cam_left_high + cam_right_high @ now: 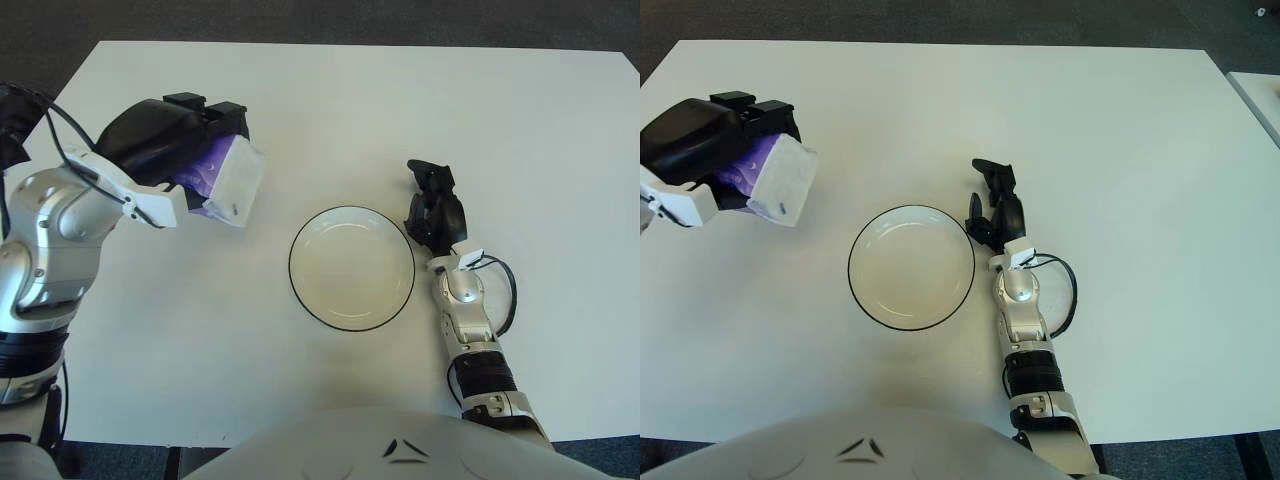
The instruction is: Put the tissue paper into the plate.
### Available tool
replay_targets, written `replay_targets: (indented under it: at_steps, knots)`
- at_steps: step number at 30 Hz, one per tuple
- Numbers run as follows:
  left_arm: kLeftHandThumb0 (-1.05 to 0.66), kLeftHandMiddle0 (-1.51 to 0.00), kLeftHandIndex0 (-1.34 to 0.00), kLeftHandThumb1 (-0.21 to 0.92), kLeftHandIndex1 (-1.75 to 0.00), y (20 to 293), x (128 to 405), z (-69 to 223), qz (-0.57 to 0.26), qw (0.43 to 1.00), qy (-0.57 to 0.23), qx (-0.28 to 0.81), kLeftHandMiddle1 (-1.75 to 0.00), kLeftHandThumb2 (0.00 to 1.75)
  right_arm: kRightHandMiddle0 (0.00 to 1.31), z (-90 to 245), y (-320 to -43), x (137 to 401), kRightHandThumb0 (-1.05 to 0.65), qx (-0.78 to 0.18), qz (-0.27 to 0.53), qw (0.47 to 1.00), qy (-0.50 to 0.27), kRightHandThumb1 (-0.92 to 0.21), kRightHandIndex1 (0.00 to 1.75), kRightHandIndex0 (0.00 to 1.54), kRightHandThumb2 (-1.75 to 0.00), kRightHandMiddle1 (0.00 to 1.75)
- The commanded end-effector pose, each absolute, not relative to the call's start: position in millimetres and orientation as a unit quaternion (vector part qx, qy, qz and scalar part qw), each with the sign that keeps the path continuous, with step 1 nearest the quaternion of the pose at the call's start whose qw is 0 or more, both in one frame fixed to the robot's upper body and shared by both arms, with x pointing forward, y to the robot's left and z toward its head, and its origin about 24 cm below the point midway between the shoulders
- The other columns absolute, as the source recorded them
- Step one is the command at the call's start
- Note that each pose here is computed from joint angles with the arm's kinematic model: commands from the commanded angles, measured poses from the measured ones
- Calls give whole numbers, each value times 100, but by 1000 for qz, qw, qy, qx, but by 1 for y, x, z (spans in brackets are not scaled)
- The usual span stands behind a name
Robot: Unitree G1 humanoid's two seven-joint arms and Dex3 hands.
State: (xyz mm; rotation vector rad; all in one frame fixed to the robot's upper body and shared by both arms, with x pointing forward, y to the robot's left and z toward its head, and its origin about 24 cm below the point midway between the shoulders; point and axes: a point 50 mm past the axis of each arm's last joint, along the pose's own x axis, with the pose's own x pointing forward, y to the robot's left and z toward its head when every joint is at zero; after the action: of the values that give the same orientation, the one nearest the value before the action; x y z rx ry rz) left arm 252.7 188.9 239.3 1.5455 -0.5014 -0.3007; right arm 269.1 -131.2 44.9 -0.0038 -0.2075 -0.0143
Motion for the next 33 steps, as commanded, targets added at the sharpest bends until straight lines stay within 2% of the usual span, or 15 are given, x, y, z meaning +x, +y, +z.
replay_targets:
  at_steps: [1,3,7,9,10,11,12,13,16,20,32,33]
  knots:
    - [-1,-87,-77,-9,-166,174,255,255,-102,637,-292,706,-175,175,0,-34,-146,233,-60,-6,-30,995,91,-92,37,27,-81,106]
    - [-1,-86,-77,-9,-167,171,256,256,-96,623,-309,712,-175,175,0,-34,-146,233,-60,-6,-29,995,91,-92,37,27,-81,106]
    - [-1,-85,-77,-8,-168,159,261,259,-78,540,-409,731,-175,175,0,-34,-147,234,-60,-5,-29,995,91,-92,37,26,-81,107]
    - [-1,-85,-77,-8,-168,157,264,258,-77,528,-426,731,-175,175,0,-34,-148,234,-60,-4,-30,995,91,-92,38,26,-81,107]
    - [-1,-85,-77,-8,-168,151,262,262,-73,554,-388,733,-175,175,0,-34,-148,234,-60,-4,-30,995,90,-92,38,26,-81,107]
    - [-13,-68,-56,28,-170,148,260,264,-75,576,-359,731,-157,131,0,-34,-148,234,-60,-4,-30,995,90,-92,38,26,-81,107]
    - [-18,-62,-48,41,-171,146,258,265,-78,591,-340,728,-150,115,0,-34,-148,234,-60,-4,-31,996,89,-92,38,26,-82,107]
    - [-24,-53,-37,59,-172,144,257,266,-80,599,-329,726,-141,93,0,-35,-148,234,-60,-4,-31,996,89,-92,38,26,-82,106]
    - [-32,-43,-24,81,-174,143,256,266,-78,602,-324,726,-129,66,0,-35,-149,234,-60,-4,-32,996,89,-92,38,26,-83,106]
    - [-35,-39,-18,92,-175,142,254,266,-77,604,-317,727,-123,54,0,-35,-148,233,-60,-4,-32,996,88,-92,38,26,-83,105]
    - [-35,-39,-18,92,-175,145,251,267,-76,606,-311,728,-122,53,0,-36,-145,230,-60,-4,-31,996,88,-92,39,25,-83,105]
    - [-35,-39,-18,92,-175,121,247,260,-142,606,-358,695,-122,53,0,-37,-146,230,-60,-8,-31,996,87,-92,39,25,-83,105]
